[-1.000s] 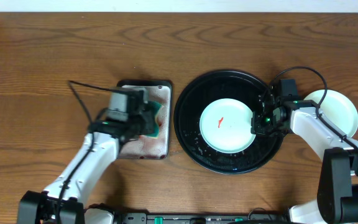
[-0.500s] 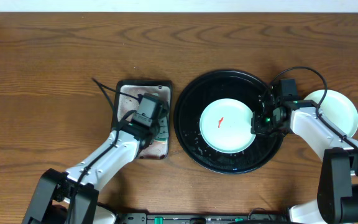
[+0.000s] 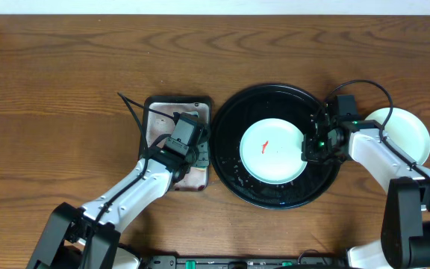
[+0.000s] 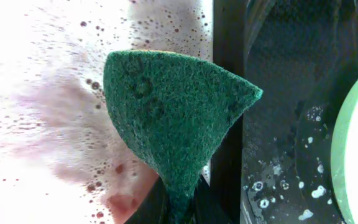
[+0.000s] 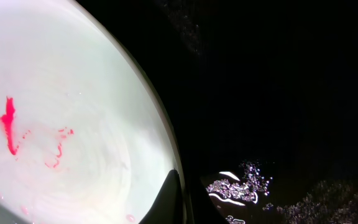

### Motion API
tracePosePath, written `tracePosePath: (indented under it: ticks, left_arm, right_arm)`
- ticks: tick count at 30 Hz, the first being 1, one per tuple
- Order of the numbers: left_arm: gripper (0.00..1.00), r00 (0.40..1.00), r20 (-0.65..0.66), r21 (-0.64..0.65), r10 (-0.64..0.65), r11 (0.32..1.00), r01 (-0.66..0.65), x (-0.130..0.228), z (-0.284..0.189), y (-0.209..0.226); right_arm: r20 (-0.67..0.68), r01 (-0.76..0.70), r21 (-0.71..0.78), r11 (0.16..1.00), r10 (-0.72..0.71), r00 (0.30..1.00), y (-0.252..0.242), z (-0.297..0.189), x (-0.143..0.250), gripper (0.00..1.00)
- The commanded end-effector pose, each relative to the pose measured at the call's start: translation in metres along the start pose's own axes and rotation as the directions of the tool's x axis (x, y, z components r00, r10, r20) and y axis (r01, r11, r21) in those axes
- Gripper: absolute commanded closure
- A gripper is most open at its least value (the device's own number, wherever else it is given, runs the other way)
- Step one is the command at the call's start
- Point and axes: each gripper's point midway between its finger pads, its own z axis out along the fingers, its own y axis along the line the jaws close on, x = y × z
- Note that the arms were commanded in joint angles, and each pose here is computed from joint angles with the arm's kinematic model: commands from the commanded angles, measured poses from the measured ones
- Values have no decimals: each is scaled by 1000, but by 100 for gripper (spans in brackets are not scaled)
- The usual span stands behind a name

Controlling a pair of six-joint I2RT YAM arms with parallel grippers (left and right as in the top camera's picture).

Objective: Clean dirty plates on tray and stack at the side
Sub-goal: 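Dip the sponge into the soapy water with the left gripper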

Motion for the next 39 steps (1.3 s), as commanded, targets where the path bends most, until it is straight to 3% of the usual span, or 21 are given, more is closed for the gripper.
tracePosePath:
  ticks: [1,6,15,29,36,39]
  left_arm:
    - [92,998,64,39,3,999,-5,-14,-18,-9]
    - [93,989,150,35,-6,999,0,-32,-42,-5]
    - [93,972,222,-100,79,993,-58,-43,-61,18]
    - [93,920,380,-283,97,959,16,-71,-94,50]
    - [93,916,383,-290,118,957,-2,-71,-98,50]
    - [93,938,329,-236,111,971,-32,-60,-90,41]
  right_arm:
    - [-18,32,7,999,-31,999,1,3,5,99]
    - [-18,43,7,999,-43,999,1,3,6,99]
    - [-19,43,7,999,-43,999,1,4,6,99]
    - [-19,47,7,999,-47,999,1,4,6,99]
    - [-19,47,7,999,-47,999,1,4,6,99]
    - [-21,51,6,999,-51,998,2,4,6,99]
